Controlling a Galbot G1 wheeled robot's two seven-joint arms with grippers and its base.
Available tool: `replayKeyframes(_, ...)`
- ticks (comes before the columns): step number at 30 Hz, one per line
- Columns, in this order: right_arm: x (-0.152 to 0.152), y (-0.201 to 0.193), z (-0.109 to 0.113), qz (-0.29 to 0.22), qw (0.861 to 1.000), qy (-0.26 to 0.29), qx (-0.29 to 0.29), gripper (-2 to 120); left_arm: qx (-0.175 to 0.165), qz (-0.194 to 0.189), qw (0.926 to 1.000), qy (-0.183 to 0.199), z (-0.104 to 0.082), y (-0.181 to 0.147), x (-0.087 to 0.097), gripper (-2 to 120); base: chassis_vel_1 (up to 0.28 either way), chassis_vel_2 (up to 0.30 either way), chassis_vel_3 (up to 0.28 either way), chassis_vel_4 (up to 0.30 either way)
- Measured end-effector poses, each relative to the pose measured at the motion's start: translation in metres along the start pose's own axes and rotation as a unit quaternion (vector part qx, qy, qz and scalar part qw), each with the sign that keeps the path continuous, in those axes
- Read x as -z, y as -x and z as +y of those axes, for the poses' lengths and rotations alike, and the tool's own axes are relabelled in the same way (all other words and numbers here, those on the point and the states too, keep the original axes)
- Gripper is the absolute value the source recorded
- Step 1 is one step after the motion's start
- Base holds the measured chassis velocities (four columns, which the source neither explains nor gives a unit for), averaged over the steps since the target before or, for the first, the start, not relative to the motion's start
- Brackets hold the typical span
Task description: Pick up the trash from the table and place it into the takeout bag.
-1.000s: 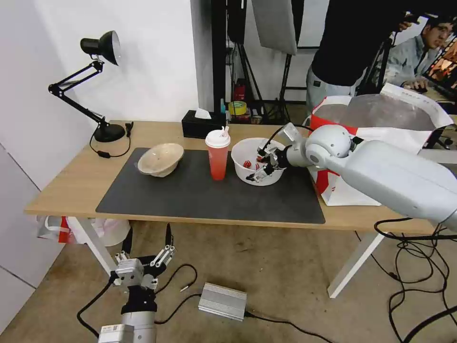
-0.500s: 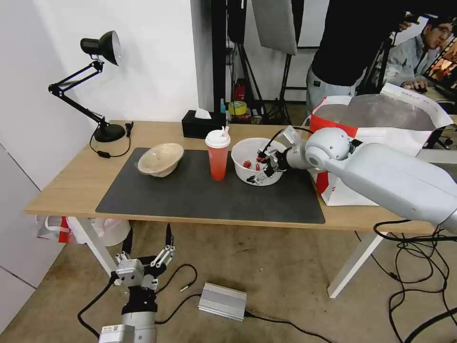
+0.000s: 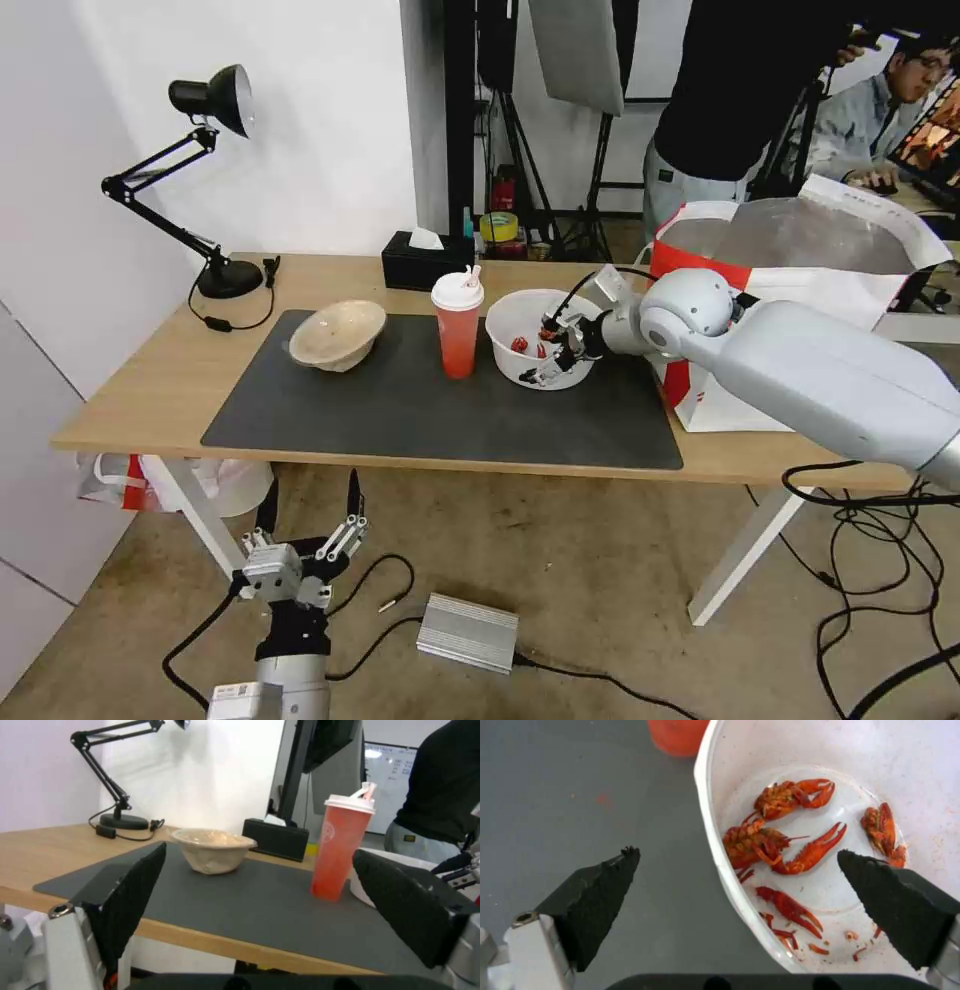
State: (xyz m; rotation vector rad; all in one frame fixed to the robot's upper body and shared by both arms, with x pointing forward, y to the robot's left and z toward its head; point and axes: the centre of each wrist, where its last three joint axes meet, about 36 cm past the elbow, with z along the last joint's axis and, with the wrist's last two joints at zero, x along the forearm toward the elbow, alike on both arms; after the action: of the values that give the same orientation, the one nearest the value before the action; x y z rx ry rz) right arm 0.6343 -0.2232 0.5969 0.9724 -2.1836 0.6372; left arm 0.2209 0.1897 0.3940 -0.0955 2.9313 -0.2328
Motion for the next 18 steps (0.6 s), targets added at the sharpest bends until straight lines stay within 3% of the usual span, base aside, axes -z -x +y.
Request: replayKeyframes(18, -0.002, 0.013, -0.006, 0.010, 1.000, 0.003, -0.005, 100, 0.000, 0.004, 1.0000, 0.003, 0.002, -0.001, -0.004, 100, 0.000, 0.000, 0.000, 0.000)
